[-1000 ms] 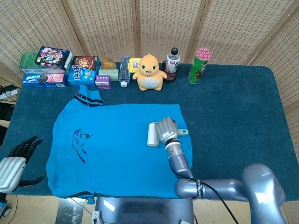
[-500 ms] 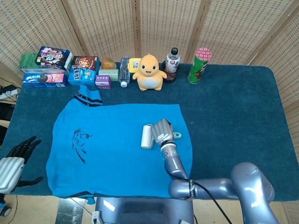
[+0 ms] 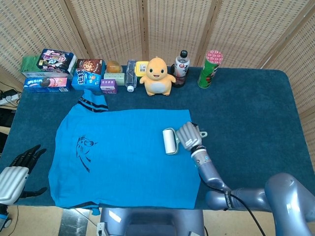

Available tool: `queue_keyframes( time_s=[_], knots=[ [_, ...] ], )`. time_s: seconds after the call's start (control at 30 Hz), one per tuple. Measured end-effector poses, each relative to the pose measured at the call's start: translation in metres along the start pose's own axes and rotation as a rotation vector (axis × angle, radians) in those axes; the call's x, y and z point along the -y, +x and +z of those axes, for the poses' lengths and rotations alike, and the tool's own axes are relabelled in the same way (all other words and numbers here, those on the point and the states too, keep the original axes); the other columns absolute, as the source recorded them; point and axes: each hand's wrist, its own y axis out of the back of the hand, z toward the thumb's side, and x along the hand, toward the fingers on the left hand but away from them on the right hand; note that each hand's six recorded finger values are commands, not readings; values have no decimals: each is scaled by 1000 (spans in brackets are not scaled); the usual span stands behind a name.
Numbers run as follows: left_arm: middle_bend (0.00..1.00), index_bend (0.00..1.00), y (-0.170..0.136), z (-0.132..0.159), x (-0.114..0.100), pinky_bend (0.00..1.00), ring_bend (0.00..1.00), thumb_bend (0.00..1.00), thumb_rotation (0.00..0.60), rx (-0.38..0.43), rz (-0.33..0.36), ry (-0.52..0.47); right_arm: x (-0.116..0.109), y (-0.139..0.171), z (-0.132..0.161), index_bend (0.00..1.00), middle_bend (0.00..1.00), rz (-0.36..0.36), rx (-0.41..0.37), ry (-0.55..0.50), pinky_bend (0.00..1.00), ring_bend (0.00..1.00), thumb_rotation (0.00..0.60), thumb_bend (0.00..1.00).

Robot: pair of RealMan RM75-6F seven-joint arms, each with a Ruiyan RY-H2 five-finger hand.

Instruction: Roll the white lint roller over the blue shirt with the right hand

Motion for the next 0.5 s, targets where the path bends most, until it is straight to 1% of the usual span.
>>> queue_keyframes(
  time_s=[0.1, 0.2, 0.27, 0.37, 0.5],
  knots=[
    [0, 0, 0, 1, 1, 91, 0, 88, 600, -1, 0, 4, 16, 6, -13, 584, 653, -12, 3, 10, 1000, 752, 600, 1000],
    [0, 0, 0, 2, 3, 91, 0, 88, 600, 0, -6, 8, 34, 9, -25, 583, 652, 1, 13, 10, 1000, 752, 600, 1000],
    [0, 0, 0, 3, 4, 91, 0, 88, 600, 2, -10, 10, 43, 10, -29, 584, 652, 7, 12, 10, 1000, 752, 600, 1000],
    [0, 0, 0, 4, 5, 91, 0, 88, 600, 2, -13, 11, 44, 10, -27, 585, 652, 3, -2, 11, 1000, 754, 600, 1000],
    [0, 0, 0, 5, 6, 91, 0, 87, 600, 2, -14, 10, 40, 8, -21, 587, 652, 5, -12, 23, 1000, 756, 600, 1000]
  ],
)
